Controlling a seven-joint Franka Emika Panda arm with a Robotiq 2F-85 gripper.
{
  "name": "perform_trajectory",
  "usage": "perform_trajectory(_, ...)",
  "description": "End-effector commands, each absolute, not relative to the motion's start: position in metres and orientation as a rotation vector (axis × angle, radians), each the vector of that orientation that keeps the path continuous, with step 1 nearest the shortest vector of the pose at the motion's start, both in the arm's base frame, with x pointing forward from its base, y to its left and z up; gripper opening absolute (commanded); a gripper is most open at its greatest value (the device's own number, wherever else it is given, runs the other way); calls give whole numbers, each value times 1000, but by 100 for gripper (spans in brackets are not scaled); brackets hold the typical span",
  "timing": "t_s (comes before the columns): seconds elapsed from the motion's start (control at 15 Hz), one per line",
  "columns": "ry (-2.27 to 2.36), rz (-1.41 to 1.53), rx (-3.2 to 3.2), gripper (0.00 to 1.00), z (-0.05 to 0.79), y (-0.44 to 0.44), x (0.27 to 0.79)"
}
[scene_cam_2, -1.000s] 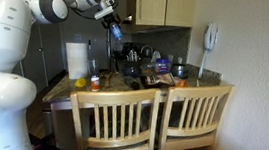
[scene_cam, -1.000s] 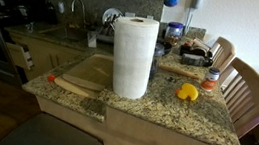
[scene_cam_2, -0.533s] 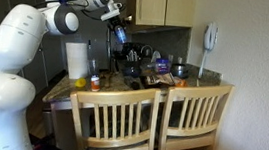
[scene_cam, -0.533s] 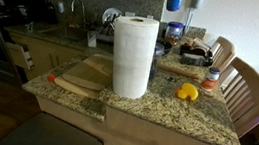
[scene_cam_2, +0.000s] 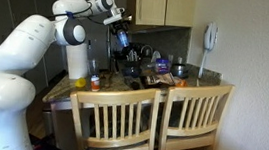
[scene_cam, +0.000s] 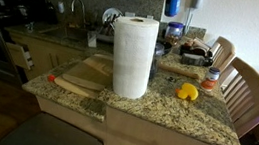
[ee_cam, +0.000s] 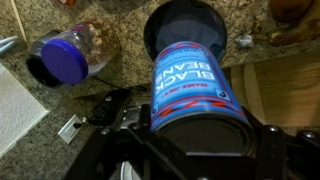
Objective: Pick the blue tin on the counter and put it in the bowl
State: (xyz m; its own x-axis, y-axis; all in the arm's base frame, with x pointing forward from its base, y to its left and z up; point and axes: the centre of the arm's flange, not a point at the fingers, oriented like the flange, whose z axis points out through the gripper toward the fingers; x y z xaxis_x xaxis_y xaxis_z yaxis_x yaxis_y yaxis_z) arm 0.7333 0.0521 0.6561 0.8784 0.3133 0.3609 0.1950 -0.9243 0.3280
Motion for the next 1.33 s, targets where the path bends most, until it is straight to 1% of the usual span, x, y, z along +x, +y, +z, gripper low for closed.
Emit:
perform_trajectory(0.0, 349, 671, 2701, 57, 681, 54, 806)
perform_trajectory(0.47, 358, 593, 2731, 57, 616, 42, 840)
perform_trajectory(0.8, 378, 572, 2736, 57, 608, 42, 843)
perform_trajectory(0.93, 470, 558, 2843, 57, 606, 43, 843)
perform_trajectory(1.27, 423, 550, 2824, 57, 597, 44, 846)
